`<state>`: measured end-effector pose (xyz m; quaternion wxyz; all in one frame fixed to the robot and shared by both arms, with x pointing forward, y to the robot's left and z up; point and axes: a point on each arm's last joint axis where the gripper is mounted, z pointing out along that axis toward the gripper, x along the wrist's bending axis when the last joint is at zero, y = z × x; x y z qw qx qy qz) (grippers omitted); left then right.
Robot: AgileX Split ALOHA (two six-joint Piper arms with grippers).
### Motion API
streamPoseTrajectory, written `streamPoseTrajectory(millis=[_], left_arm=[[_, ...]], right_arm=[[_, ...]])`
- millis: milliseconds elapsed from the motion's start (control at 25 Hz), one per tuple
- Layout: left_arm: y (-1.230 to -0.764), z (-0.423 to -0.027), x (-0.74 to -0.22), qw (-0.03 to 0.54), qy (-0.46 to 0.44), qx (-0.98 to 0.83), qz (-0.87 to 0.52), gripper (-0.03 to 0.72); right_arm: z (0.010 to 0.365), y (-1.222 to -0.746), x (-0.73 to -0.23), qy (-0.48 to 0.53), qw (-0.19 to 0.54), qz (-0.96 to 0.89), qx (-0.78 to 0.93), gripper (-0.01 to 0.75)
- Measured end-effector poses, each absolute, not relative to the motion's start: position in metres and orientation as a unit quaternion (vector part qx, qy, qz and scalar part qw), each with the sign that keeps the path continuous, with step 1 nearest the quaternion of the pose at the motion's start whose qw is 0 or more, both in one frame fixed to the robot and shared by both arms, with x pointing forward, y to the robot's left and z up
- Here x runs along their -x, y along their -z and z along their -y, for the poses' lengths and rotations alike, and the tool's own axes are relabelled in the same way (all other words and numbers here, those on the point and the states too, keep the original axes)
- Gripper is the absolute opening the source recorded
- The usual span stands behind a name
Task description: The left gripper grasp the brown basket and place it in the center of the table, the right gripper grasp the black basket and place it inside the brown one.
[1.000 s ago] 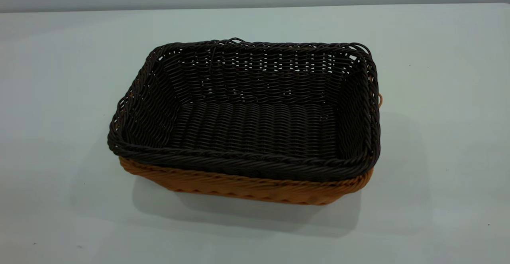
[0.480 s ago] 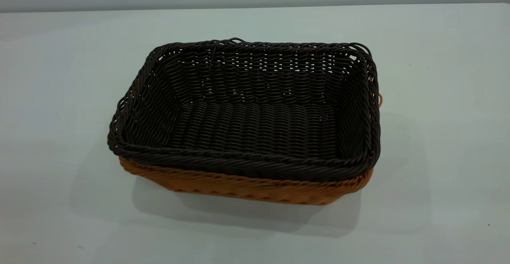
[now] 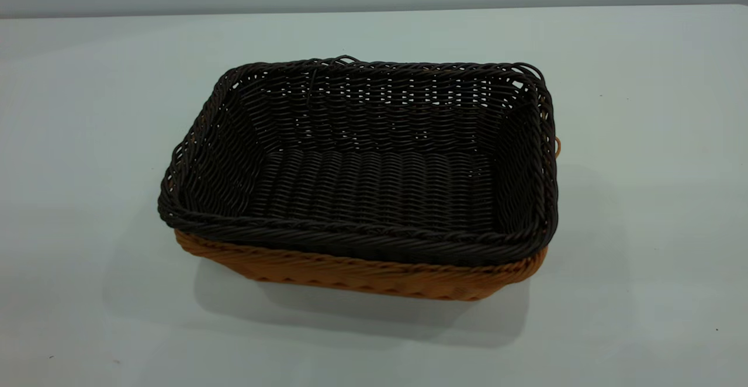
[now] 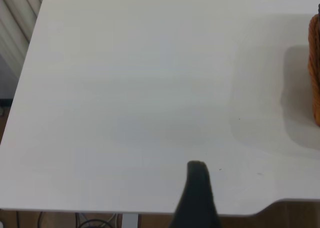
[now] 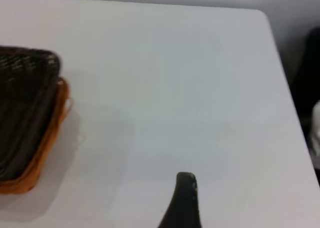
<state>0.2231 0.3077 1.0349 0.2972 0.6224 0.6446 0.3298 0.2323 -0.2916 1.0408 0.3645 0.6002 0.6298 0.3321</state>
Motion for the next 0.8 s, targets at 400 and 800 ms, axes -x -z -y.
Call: streamPoseTrajectory(millis=[400, 800], left_arm=[[-1.0349, -0.3077, -0.2231, 0.297, -0.330, -0.622, -0.645, 0.549], [-1.0349, -0.3077, -0.2231, 0.297, -0.330, -0.622, -0.645, 0.549]], right_arm=[[0.2957, -1.0406, -0.2321, -0.326, 0.369, -0.606, -0.625, 0.591], [0.2959, -1.0405, -0.2321, -0.325, 0.370, -0.606, -0.625, 0.591]])
